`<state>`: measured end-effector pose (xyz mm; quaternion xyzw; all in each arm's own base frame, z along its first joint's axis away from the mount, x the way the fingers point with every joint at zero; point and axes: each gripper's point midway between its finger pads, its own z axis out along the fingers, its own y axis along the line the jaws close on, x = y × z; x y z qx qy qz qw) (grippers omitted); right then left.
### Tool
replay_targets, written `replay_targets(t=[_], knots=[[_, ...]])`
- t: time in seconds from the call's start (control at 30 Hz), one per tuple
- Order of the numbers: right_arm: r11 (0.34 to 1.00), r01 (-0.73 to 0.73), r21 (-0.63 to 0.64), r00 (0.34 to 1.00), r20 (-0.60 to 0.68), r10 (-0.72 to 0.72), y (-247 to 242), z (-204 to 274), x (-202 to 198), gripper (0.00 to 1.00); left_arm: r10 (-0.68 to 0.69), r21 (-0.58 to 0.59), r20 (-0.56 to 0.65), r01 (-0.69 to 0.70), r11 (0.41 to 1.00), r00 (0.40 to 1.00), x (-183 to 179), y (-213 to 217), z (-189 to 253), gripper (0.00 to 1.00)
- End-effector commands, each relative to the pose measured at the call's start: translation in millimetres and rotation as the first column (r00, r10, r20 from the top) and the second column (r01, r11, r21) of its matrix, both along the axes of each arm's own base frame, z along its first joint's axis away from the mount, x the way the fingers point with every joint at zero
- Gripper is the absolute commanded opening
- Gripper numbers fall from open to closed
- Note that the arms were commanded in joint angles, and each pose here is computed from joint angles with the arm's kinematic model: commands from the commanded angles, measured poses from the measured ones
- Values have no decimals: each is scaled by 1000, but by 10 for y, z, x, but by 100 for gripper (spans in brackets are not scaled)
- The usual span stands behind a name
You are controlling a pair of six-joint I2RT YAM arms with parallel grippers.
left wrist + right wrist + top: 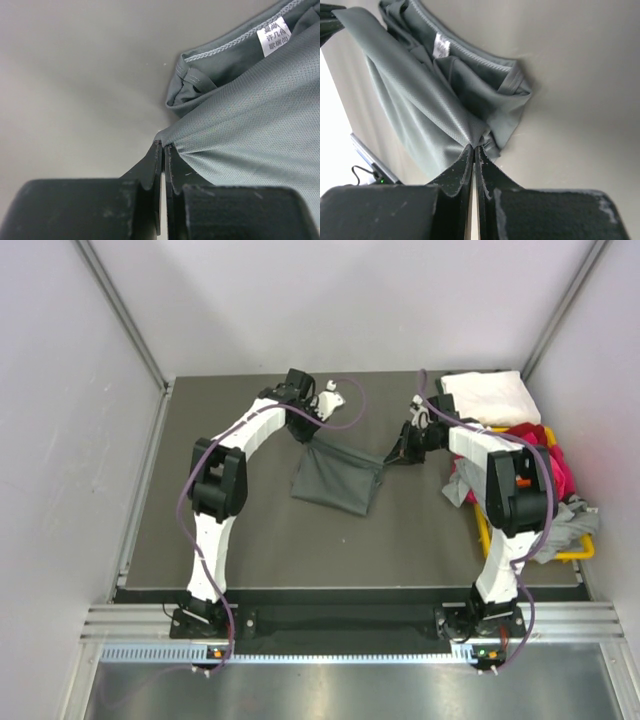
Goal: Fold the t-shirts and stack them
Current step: Fold the tshirt
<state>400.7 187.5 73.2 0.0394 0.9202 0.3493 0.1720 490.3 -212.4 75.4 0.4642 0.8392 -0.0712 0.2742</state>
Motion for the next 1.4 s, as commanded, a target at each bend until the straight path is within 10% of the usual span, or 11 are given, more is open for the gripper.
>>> replay_targets(t=[0.0,0.2,0.33,0.57,1.03,1.37], knots=[[998,52,-37,998,34,-51,-187,14,179,0,75,-16,133,-73,997,988,369,136,279,0],[994,95,-46,994,65,-92,-225,38,305,12,69,-83,143,-57,995,987,425,-2,282,0],[980,178,-94,978,127,-165,-400,159,483,50,90,-99,142,-76,992,986,466,-23,252,43],[966,236,-105,936,292,-197,-311,542,219,67,180,-156,167,-155,976,969,489,174,611,59],[977,62,-204,954,301,2,381,148,692,60,97,-290,-16,-97,952,995,248,-116,225,60],[972,58,-228,961,277,7,390,30,737,17,94,-276,-34,-99,956,995,369,-163,-89,58]])
